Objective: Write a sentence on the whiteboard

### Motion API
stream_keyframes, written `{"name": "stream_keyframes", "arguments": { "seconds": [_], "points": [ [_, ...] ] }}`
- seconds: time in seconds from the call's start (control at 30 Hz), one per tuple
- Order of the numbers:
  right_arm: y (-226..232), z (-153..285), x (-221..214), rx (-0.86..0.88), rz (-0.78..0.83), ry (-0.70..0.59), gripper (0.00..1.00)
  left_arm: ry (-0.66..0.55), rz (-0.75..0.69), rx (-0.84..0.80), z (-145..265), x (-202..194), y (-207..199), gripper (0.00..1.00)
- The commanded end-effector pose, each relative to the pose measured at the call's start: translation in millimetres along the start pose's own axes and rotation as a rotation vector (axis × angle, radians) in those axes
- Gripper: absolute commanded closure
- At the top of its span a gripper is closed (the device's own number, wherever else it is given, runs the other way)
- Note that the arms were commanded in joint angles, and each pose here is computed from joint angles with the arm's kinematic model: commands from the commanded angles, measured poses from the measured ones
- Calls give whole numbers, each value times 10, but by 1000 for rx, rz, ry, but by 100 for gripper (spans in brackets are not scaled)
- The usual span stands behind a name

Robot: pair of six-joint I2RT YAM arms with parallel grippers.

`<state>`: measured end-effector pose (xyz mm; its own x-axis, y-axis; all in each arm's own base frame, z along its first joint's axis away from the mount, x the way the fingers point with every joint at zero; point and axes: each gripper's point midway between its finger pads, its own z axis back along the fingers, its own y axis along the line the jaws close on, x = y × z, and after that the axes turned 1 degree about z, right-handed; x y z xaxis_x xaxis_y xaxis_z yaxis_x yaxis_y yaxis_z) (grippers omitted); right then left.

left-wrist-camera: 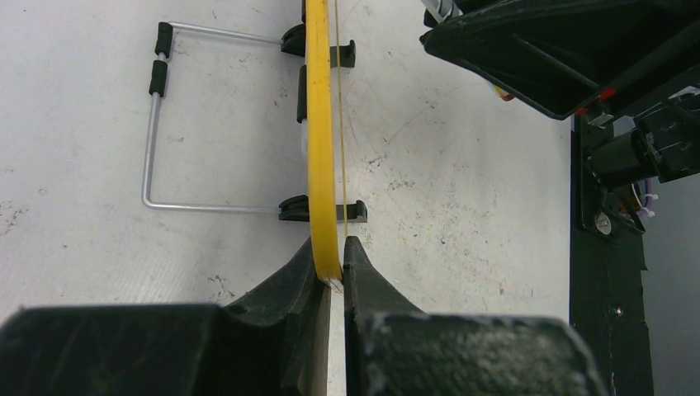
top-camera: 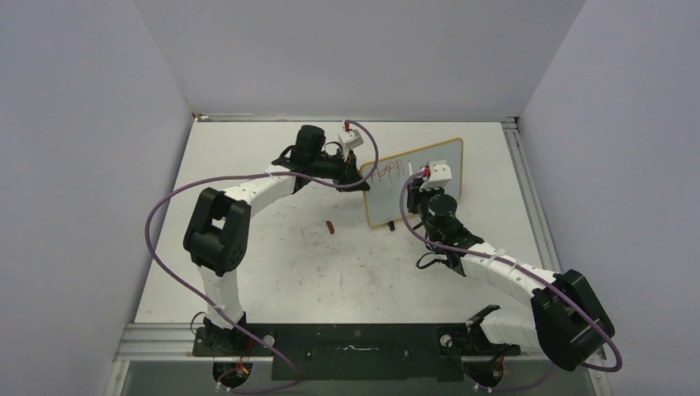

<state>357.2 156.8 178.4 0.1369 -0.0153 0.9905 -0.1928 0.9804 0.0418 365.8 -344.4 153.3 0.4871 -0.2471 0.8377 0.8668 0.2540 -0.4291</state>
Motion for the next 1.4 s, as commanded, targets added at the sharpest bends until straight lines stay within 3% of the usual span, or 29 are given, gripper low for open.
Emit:
{"name": "stream_keyframes", "arguments": {
  "seconds": [0.0,1.37],
  "points": [
    [-27,-60,27,-7,-7,-3,95,79,29,-35,-57,-214,-157,100],
    [-13,-39,-500,18,-19,166,95,76,25,-36,-48,-197,-170,100]
  ]
}}
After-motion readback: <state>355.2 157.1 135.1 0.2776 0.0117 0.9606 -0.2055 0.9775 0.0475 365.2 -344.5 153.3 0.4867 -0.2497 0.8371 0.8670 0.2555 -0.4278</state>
